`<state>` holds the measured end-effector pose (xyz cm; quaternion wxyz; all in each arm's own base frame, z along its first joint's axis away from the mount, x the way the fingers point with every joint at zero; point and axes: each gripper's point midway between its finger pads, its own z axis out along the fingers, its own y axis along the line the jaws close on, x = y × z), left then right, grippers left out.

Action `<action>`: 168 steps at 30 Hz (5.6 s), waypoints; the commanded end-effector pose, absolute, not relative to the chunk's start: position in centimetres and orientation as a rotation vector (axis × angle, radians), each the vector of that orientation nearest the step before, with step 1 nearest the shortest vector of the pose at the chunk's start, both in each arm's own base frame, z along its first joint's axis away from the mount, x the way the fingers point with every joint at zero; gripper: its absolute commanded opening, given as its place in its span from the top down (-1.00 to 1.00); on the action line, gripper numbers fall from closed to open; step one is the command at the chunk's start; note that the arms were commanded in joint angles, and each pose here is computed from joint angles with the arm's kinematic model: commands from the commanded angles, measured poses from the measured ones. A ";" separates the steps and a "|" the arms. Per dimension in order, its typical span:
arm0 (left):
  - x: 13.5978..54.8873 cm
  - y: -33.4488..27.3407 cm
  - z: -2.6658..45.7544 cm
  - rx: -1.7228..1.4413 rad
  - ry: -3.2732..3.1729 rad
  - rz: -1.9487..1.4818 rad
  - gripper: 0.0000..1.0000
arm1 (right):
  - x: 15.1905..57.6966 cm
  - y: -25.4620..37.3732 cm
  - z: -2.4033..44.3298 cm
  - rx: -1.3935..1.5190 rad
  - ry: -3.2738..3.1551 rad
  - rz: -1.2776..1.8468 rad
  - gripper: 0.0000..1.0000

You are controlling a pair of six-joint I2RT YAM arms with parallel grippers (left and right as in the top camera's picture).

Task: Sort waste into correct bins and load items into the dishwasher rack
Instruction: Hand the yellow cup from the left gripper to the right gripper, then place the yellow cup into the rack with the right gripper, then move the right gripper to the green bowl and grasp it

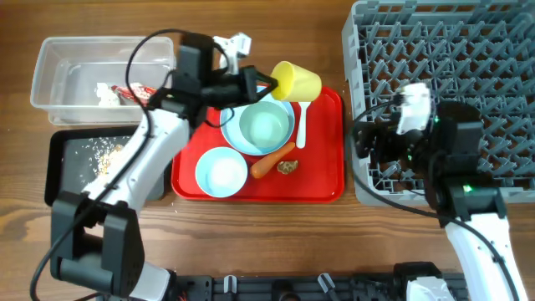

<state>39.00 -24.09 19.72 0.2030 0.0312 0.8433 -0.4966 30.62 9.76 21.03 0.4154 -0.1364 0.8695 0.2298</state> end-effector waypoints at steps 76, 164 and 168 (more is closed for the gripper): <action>35.4 -8.1 18.6 -0.286 2.572 -0.637 0.06 | 30.6 -10.8 26.0 0.451 2.246 -0.121 -0.34; 31.5 3.1 15.2 -0.777 2.669 -0.090 -0.43 | 38.1 22.7 3.8 -0.074 2.717 0.658 0.53; 31.6 3.0 15.2 -0.775 2.670 -0.100 -0.43 | 38.2 22.6 3.8 -0.063 2.718 0.649 0.64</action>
